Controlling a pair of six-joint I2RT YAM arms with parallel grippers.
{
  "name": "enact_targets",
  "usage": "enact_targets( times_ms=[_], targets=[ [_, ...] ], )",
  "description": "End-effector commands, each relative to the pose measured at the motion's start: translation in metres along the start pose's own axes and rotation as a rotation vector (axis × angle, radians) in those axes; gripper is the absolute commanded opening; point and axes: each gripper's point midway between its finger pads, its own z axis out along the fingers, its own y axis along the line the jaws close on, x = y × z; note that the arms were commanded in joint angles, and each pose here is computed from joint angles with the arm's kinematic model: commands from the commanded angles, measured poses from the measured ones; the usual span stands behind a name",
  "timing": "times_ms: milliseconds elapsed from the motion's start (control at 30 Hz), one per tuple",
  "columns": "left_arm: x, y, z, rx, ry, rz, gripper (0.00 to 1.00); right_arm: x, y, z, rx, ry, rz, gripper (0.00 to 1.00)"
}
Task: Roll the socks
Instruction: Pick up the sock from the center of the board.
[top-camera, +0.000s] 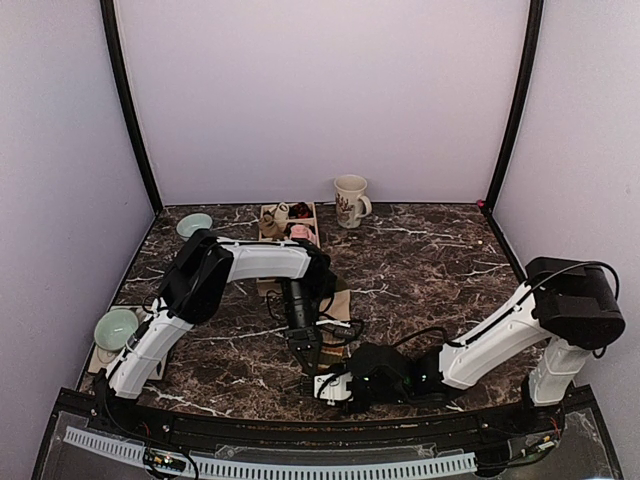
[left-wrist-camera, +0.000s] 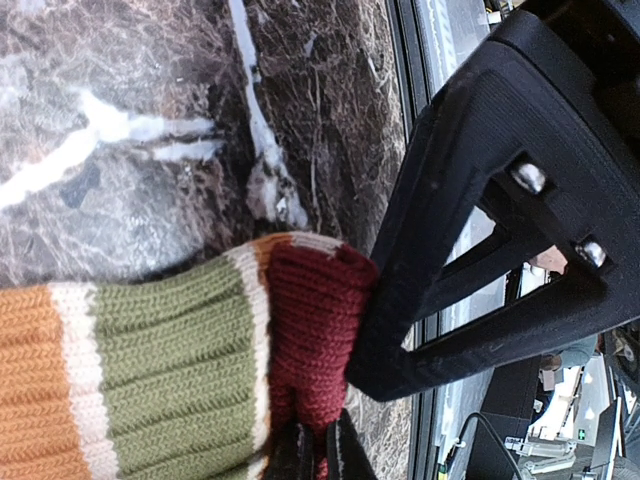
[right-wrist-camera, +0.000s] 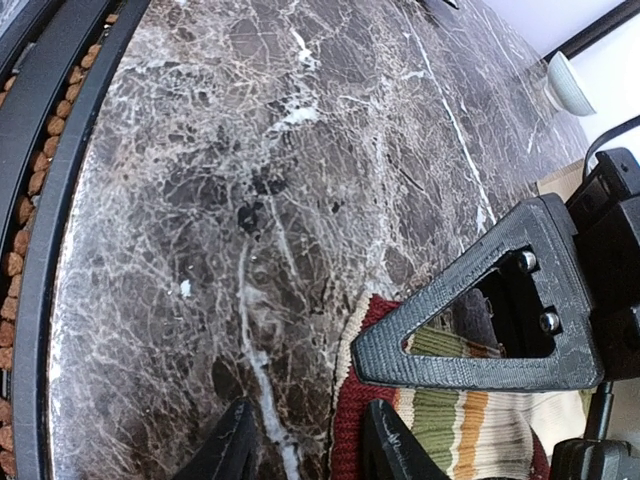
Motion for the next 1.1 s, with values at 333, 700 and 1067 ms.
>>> enact_targets(
  times_ms=[333,700,1067],
  targets=[
    [0.044,0.049,0.030,-0.074,0.187,-0.008,0.00,0.032,0.011,-0.001,-0.049,0.037,0.144,0.36],
    [0.042,0.048,0.029,-0.072,0.184,-0.019,0.00,0.052,0.022,0.005,-0.128,0.084,0.223,0.35],
    [0.035,0.052,0.013,-0.161,0.161,-0.037,0.22,0.091,0.049,0.006,-0.227,0.144,0.368,0.31]
  ],
)
